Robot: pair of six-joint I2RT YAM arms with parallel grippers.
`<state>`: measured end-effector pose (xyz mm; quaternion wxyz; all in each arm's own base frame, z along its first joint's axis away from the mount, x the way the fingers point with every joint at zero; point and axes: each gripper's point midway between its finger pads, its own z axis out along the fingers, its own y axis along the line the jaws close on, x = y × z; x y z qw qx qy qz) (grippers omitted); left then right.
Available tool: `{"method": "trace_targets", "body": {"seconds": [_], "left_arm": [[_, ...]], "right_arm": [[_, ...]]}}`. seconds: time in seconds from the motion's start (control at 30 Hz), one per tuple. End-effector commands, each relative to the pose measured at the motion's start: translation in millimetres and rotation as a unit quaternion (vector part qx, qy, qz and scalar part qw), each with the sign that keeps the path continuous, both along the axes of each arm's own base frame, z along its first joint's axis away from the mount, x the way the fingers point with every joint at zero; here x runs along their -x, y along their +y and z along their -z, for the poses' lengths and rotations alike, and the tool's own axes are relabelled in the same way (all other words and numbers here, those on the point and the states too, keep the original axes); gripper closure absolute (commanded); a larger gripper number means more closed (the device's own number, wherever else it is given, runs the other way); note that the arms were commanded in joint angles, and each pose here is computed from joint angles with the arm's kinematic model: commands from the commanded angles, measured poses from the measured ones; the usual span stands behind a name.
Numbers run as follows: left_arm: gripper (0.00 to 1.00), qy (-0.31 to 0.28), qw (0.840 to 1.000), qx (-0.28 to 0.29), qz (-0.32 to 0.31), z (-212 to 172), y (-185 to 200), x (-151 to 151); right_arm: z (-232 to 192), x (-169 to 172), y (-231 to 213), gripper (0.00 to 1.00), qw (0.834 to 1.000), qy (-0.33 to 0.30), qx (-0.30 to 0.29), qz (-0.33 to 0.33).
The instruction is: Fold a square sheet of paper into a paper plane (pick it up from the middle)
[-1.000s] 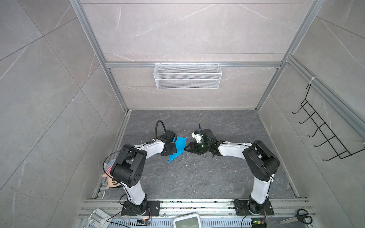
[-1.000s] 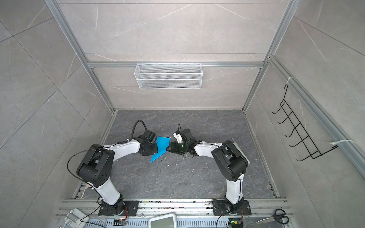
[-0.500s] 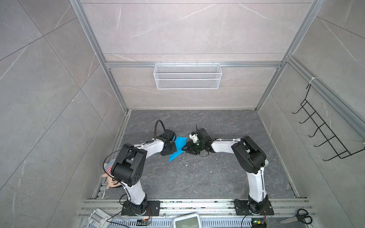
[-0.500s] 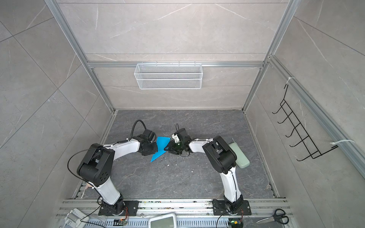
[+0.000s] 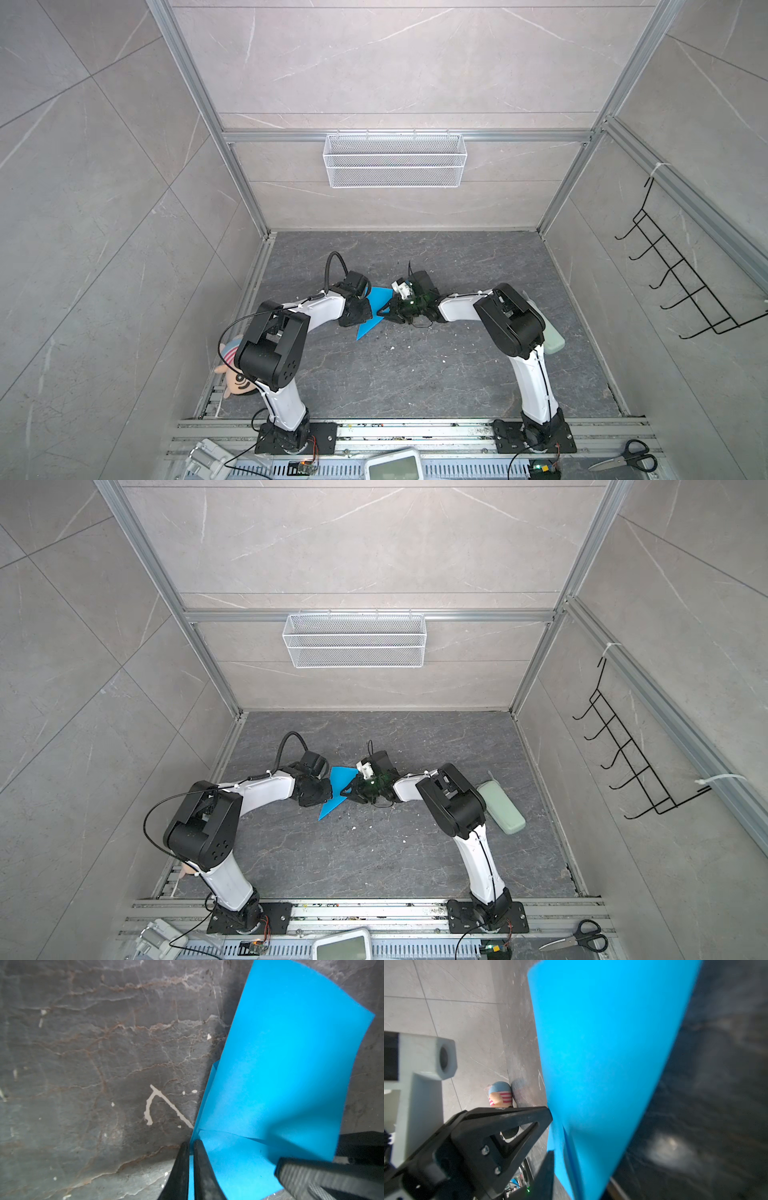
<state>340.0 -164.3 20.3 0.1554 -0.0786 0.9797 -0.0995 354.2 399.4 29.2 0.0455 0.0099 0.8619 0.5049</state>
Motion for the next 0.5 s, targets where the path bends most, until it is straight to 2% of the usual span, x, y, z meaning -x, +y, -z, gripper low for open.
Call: {"method": "trace_targets", "body": {"seconds": [0.0, 0.07, 0.2, 0.37, 0.47], "left_arm": [[0.84, 0.008, 1.0, 0.01, 0.011, -6, -2, 4], [0.79, -0.012, 0.999, 0.024, 0.021, -21, -7, 1], [0.54, -0.074, 0.993, 0.075, 0.052, -59, -21, -2], [0.27, -0.155, 0.968, 0.147, 0.129, -95, -50, 7], [0.16, -0.203, 0.949, 0.166, 0.175, -105, -66, 13]], "right_arm": [[6, -3, -6, 0.88, 0.999, 0.01, -0.005, 0.03], [0, -8, -15, 0.93, 0.999, 0.003, -0.007, 0.054], [-15, -13, -41, 0.97, 0.995, -0.009, 0.004, 0.103], [-26, -10, -81, 0.98, 0.986, 0.001, 0.029, 0.165], [-27, -6, -102, 0.98, 0.979, 0.017, 0.054, 0.195]]}}
